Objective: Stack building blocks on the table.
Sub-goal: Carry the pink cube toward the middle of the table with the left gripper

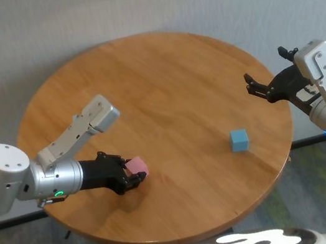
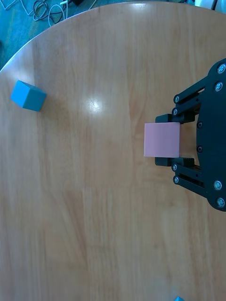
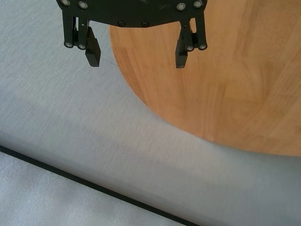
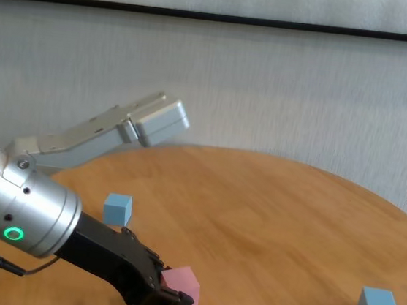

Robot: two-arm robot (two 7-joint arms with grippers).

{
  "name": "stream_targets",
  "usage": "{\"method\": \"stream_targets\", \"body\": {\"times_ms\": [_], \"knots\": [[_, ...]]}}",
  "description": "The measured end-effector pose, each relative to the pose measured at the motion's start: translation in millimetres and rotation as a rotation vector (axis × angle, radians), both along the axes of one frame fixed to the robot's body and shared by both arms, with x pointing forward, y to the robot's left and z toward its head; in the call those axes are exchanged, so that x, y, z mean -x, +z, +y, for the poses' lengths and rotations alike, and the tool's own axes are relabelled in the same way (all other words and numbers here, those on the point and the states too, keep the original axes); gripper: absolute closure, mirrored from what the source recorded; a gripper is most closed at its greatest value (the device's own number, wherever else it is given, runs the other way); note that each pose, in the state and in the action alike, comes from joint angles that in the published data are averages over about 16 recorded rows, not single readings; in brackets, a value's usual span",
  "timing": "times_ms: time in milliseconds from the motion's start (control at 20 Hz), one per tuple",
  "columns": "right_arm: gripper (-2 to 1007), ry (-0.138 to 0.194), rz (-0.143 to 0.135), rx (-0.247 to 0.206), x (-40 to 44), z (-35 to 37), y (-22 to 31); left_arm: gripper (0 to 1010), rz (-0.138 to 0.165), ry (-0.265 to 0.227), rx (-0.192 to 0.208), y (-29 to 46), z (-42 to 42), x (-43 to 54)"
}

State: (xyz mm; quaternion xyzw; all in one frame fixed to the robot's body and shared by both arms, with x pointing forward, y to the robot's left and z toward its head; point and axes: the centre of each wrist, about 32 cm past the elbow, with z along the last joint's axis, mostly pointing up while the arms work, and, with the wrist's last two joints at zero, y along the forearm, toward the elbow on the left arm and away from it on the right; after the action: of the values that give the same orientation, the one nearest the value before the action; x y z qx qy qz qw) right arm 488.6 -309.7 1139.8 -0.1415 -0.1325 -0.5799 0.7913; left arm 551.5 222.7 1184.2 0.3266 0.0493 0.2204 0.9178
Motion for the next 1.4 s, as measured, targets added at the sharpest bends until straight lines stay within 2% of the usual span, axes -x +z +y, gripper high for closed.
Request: {"method": "stream_targets", "body": {"times_ms": [200, 500, 1000, 1400], "knots": [[0, 0.000, 0.000, 0.000, 0.0, 0.0, 0.0, 609, 0.004, -0.026, -0.008, -1.1, -6.1, -6.0], [0, 0.000, 0.000, 0.000, 0.0, 0.0, 0.0, 609, 0.004, -0.037, -0.010, -2.4, -11.5, -12.3], [0, 0.000, 0.000, 0.000, 0.0, 0.0, 0.0, 609, 0.000, -0.025, -0.009, -4.3, -16.4, -20.6], [0, 0.000, 0.000, 0.000, 0.0, 0.0, 0.0, 609, 0.009, -0.014, -0.012, -4.8, -18.2, -24.5]]}}
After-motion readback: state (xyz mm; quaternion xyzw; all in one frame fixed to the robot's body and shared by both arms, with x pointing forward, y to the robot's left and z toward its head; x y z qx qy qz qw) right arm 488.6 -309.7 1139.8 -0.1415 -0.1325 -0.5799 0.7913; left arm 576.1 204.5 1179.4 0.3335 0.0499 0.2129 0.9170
